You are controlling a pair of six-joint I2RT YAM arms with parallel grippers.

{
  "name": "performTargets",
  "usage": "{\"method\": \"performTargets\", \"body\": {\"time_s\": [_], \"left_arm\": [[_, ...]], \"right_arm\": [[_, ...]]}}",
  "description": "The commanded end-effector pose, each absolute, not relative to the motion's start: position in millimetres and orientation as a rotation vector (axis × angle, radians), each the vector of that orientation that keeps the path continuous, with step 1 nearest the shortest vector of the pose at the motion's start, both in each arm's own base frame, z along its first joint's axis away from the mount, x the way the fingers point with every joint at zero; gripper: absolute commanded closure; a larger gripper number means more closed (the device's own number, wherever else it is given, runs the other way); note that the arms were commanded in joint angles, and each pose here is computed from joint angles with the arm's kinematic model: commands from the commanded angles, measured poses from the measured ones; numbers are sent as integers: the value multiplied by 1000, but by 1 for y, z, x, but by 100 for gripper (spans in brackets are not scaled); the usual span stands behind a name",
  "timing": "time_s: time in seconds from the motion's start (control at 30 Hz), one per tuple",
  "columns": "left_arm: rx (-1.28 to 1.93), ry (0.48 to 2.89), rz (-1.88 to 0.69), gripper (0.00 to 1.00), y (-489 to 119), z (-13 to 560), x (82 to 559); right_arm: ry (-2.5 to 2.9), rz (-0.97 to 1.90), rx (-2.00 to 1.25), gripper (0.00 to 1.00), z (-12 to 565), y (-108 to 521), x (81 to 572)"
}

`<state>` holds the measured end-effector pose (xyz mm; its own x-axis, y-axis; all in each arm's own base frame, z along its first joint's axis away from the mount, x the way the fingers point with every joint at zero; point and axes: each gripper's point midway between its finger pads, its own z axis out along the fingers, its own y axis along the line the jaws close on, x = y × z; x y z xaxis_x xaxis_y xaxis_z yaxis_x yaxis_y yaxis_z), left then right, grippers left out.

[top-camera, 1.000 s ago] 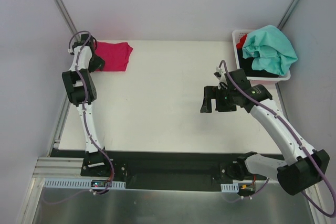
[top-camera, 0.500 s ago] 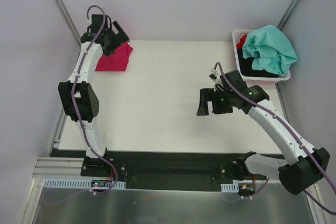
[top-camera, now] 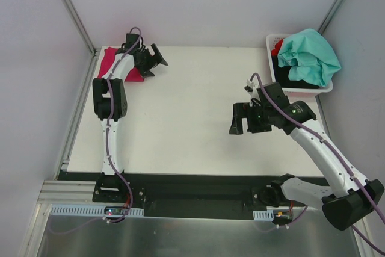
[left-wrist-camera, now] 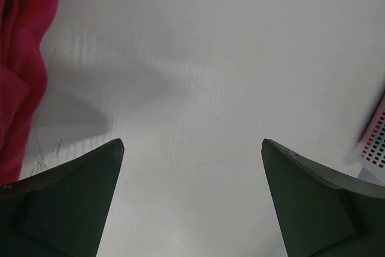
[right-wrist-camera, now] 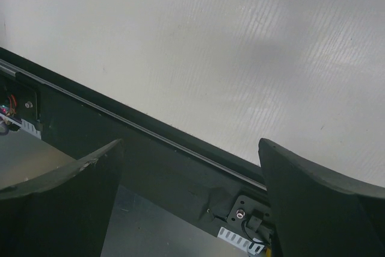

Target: Fold and stack the t-shirts

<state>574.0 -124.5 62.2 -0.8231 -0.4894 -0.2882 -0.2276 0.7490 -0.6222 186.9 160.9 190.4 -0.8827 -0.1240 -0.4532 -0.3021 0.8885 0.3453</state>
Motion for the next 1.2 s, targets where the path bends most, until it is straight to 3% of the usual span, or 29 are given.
{"method": "performTargets", "body": {"time_s": [0.0,0.27,0.87,1.17], "left_arm": [[-472,2411,-886,1,-123,99,593],[-411,2350,-906,1,-125,107,608],[-362,2229,-700,1,-94,108,644],[-409,2260,-650,1,-80,85,644]], "right_arm": [[2597,568,-296,4,206,158,186],[2606,554,-299,4,205,155,183],[2624,516,-326,4,206,147,176],[2629,524,-329,4,208,148,176]]}}
